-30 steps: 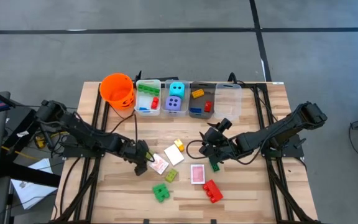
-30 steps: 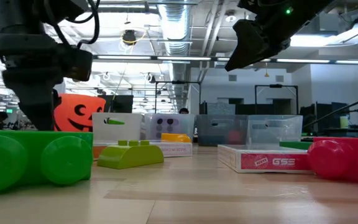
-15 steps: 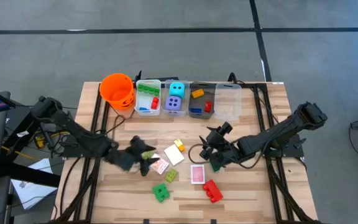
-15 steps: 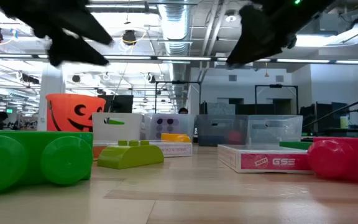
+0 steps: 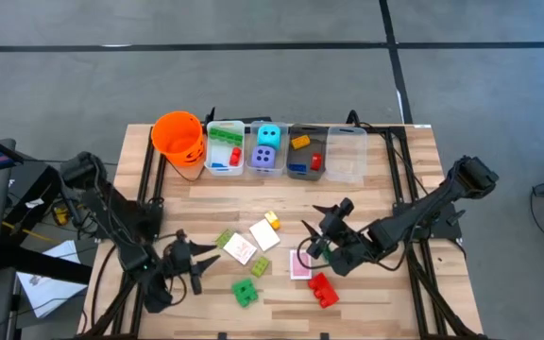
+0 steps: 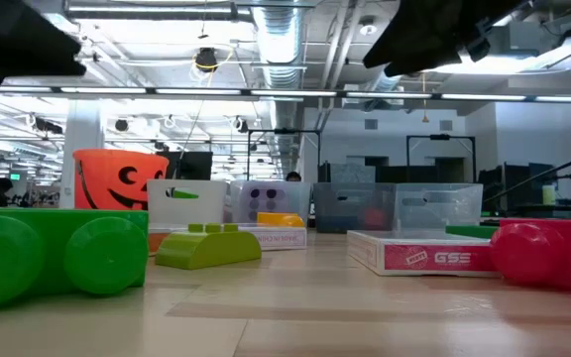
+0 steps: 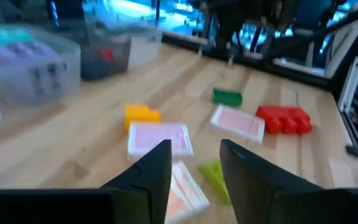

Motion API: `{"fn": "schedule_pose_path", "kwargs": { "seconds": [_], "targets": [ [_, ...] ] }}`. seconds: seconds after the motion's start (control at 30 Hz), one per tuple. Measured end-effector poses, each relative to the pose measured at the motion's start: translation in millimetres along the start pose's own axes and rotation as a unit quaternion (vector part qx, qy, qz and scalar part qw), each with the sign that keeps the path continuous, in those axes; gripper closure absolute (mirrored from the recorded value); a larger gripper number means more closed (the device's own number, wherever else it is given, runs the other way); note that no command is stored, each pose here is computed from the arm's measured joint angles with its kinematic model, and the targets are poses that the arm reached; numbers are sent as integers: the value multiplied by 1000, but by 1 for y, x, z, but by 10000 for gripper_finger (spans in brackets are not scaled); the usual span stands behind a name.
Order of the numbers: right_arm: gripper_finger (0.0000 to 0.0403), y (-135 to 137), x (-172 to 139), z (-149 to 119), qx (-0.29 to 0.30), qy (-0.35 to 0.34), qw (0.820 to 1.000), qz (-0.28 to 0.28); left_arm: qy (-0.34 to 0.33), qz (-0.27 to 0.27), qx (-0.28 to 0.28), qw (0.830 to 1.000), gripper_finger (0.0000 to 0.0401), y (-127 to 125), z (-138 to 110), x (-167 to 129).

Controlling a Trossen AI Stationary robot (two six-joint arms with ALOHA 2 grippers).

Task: Pick & Place Toys
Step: Put the left light green game piece into the black bin

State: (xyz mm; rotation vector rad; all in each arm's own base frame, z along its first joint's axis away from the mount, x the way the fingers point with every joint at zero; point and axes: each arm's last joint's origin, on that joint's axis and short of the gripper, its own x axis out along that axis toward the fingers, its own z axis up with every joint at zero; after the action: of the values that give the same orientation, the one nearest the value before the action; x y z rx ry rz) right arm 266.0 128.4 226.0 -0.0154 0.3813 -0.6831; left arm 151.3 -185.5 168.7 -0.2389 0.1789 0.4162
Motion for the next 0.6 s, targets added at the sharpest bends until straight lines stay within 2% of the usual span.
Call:
{"fn": "schedule_pose_path", "kwargs": {
  "seconds": [0.13, 0.3, 0.6],
  "targets": [
    [159, 0, 0, 0, 0, 0, 1000, -1, 12, 3, -16, 1000, 287, -4, -15, 6],
    [159, 0, 1, 0, 0, 0, 1000, -2, 35, 5, -6, 999, 295, -4, -27, 12],
    [159, 0, 1, 0, -1, 1, 1000, -2, 43, 31, 3, 999, 297, 1, -25, 26]
  ]
}}
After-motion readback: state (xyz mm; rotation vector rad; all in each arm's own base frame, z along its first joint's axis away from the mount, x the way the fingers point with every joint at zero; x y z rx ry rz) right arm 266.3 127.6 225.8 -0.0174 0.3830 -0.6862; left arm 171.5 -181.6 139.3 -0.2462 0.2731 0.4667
